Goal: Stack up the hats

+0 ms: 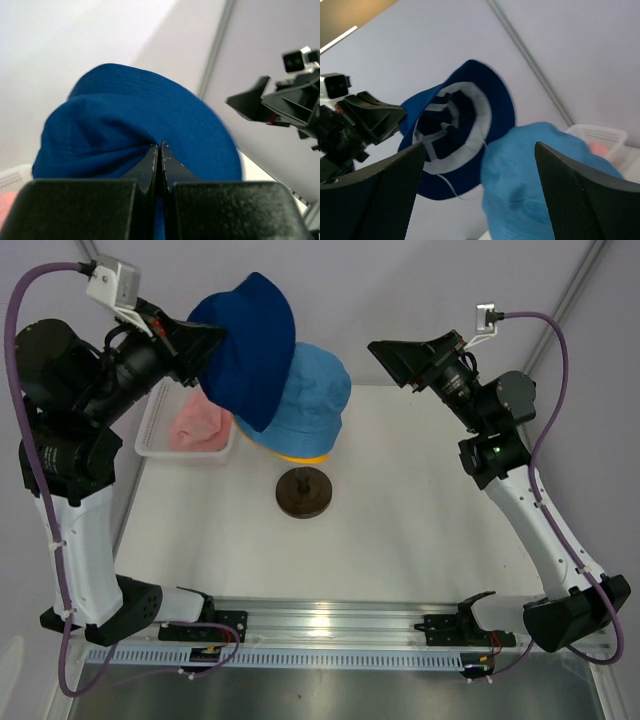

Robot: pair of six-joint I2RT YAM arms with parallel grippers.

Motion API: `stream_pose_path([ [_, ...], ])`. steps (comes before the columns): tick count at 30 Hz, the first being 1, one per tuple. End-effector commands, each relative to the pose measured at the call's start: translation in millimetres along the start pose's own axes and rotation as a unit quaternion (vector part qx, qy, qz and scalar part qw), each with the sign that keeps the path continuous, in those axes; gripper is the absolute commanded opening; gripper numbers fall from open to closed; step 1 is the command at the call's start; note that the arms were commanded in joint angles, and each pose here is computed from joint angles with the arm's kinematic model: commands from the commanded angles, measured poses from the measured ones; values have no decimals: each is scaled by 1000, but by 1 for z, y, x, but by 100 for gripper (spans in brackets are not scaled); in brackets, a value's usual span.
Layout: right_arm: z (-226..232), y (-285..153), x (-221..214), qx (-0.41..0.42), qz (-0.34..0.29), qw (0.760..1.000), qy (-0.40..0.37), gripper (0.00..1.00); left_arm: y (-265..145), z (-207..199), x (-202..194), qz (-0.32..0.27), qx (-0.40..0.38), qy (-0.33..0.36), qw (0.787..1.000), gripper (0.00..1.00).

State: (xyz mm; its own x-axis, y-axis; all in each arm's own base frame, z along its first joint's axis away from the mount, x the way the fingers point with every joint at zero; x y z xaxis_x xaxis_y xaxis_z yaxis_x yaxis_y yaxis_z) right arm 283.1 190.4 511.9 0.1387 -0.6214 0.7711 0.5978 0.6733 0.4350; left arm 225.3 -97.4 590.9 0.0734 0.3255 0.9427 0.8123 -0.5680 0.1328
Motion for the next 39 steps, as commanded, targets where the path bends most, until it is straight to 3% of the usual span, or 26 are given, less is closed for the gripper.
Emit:
stream_pose_path([
  [1, 40, 15, 9, 54, -7, 998, -28, 93, 10, -23, -1, -5, -51, 29, 998, 1],
  [8, 39, 20, -7, 26, -5, 1000, 5, 93, 53, -57, -21, 7, -72, 59, 996, 1],
  [14, 33, 18, -17, 3, -3, 1000, 23, 91, 83, -61, -41, 19, -47, 80, 996, 1],
  [20, 25, 16, -26, -21, 6, 998, 59, 75, 91, -68, -46, 16, -50, 69, 996, 1],
  [27, 15, 5, -43, -59, 26, 992, 110, 79, 91, -68, -38, -18, -23, 49, 998, 1],
  [31, 27, -1, -33, -23, -12, 989, 142, 74, 93, -73, -40, -19, -26, 53, 998, 1],
  [39, 41, 12, -27, 19, 5, 986, 168, 73, 105, -72, -55, -3, 2, 53, 999, 1],
])
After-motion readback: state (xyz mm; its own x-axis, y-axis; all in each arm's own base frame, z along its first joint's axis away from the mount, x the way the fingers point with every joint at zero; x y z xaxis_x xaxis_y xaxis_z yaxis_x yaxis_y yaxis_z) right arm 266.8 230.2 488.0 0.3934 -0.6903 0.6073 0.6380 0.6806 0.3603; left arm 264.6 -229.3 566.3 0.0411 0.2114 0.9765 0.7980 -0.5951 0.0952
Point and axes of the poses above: each gripper's point midway between its finger pads, its own y axis out along the fingers, its own z axis along the line the jaws close on, x = y × z, the point moved 6 cm from there along -y, back along the fingers, and after that the axes turned 10 degrees about -y, right-handed, at the moved point
